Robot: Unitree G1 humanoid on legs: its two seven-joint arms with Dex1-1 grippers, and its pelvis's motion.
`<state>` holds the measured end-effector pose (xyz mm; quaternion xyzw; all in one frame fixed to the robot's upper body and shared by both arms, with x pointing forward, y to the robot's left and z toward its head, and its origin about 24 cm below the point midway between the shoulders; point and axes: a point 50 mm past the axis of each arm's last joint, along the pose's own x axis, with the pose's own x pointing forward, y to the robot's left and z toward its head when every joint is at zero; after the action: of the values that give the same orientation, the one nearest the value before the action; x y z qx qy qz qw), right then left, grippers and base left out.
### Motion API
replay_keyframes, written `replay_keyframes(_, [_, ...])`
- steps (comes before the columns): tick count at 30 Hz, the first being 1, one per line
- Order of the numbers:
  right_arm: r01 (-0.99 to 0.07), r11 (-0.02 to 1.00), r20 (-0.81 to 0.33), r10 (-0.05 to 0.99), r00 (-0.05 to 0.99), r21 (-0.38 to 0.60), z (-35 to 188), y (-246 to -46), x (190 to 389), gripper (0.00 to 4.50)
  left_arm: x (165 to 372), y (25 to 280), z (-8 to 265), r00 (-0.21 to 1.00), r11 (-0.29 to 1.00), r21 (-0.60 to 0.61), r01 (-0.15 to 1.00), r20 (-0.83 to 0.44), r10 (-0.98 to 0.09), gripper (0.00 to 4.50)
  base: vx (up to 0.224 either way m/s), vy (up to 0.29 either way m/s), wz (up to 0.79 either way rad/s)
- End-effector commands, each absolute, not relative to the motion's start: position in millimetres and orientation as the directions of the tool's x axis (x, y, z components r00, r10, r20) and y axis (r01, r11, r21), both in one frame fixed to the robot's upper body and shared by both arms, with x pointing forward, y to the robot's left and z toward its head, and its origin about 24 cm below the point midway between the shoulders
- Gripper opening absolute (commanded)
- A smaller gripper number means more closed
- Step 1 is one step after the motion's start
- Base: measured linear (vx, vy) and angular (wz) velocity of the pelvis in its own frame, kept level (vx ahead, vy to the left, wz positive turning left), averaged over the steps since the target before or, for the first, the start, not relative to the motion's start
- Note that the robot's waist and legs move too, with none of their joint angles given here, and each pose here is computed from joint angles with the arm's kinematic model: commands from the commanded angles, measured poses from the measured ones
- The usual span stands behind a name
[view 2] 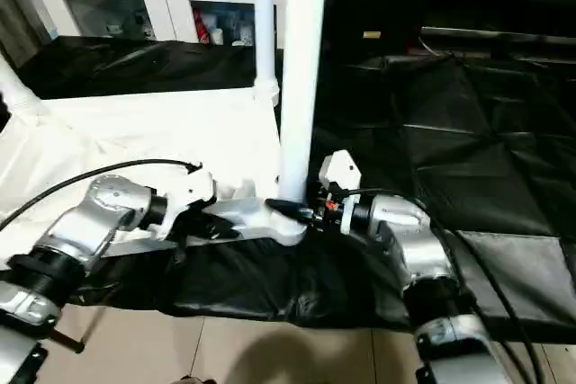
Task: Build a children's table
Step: Insert table leg to table base
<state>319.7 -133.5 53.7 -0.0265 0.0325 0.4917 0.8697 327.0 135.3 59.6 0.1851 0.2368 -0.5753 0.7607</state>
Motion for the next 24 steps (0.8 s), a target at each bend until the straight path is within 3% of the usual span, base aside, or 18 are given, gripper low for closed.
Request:
replay_keyframes(1, [-0.765,0.637,-0.319,0.748,0.582,0.096,-1,-147.7,304.7,1.89,342,133,83,0.339,0.349,0.078,0.934,-0.503,-0.795,0.00,0.000,0.000,0.00])
replay_keyframes(2, [-0.705,0.700,-0.334,0.694,0.637,0.109,-5,-148.4,308.0,1.89,346,130,83,0.369,0.380,0.083,0.921,-0.495,-0.787,0.00,0.000,0.000,0.00])
replay_keyframes(6, [-0.615,0.780,-0.374,0.608,0.701,0.116,-12,-146.4,313.9,1.89,350,122,83,0.403,0.414,0.091,0.906,-0.490,-0.773,0.00,0.000,0.000,0.00])
replay_keyframes(7, [-0.546,0.831,-0.415,0.536,0.735,0.106,-16,-142.3,319.5,1.89,353,112,82,0.430,0.443,0.098,0.891,-0.491,-0.757,0.00,0.000,0.000,0.00])
replay_keyframes(11, [-0.456,0.885,-0.454,0.445,0.772,0.093,-14,-124.1,332.2,1.89,365,87,79,0.553,0.583,0.119,0.804,-0.511,-0.658,0.00,0.000,0.000,0.00])
replay_keyframes(14, [-0.439,0.895,-0.456,0.425,0.782,0.080,-10,-110.9,337.7,1.89,371,70,79,0.615,0.661,0.118,0.741,-0.514,-0.597,0.00,0.000,0.000,0.00])
replay_keyframes(24, [-0.445,0.890,-0.476,0.433,0.765,0.095,-11,-99.8,338.9,1.89,371,60,78,0.607,0.660,0.109,0.743,-0.524,-0.597,0.00,0.000,0.000,0.00])
